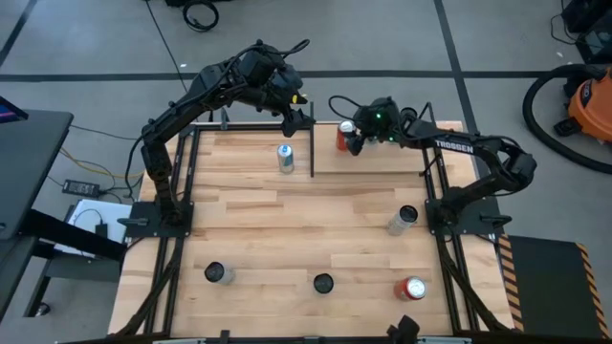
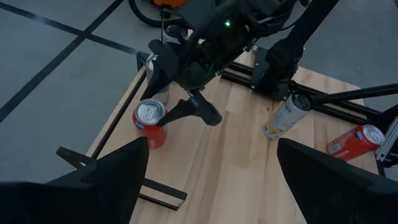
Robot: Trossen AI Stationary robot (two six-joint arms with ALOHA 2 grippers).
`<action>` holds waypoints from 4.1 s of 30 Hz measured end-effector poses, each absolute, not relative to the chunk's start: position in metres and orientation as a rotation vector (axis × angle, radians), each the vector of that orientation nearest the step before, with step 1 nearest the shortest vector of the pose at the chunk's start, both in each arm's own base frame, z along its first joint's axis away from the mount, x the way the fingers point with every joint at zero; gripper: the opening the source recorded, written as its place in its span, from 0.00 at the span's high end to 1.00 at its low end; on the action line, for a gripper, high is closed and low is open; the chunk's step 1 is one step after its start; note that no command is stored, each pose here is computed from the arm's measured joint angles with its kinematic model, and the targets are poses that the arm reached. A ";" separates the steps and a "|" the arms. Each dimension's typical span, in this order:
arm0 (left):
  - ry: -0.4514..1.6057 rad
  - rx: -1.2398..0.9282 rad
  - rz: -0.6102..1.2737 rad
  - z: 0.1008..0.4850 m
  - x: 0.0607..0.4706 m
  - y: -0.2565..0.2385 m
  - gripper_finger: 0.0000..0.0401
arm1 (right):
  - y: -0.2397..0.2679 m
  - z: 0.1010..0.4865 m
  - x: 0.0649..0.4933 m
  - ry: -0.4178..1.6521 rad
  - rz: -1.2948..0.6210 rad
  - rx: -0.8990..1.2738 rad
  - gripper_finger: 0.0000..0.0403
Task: Place canned beverage on shelf
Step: Put the left red soda can on the shelf, then put the right white blue soda can on the shelf
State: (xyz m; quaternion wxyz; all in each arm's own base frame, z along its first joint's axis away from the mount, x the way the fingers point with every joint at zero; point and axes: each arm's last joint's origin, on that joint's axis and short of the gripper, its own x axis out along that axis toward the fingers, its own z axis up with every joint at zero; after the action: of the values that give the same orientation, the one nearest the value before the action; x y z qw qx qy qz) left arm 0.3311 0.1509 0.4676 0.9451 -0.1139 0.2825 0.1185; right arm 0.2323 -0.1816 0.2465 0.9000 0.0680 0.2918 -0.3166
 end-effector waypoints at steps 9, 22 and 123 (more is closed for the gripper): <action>0.575 -0.232 0.241 0.468 0.331 0.151 0.11 | -0.166 0.247 0.237 0.609 -0.796 0.211 0.36; 0.576 -0.233 0.241 0.468 0.331 0.151 0.11 | -0.139 0.245 0.250 0.575 -0.968 0.237 0.36; 0.589 -0.239 0.241 0.465 0.331 0.151 0.11 | -0.143 0.260 0.262 0.418 -0.913 0.147 0.13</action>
State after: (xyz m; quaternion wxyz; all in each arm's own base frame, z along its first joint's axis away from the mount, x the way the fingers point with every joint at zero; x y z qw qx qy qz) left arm 0.3312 0.1508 0.4653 0.9428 -0.1173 0.2888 0.1184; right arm 0.2619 -0.1426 0.2596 0.8741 0.0706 0.2000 -0.4370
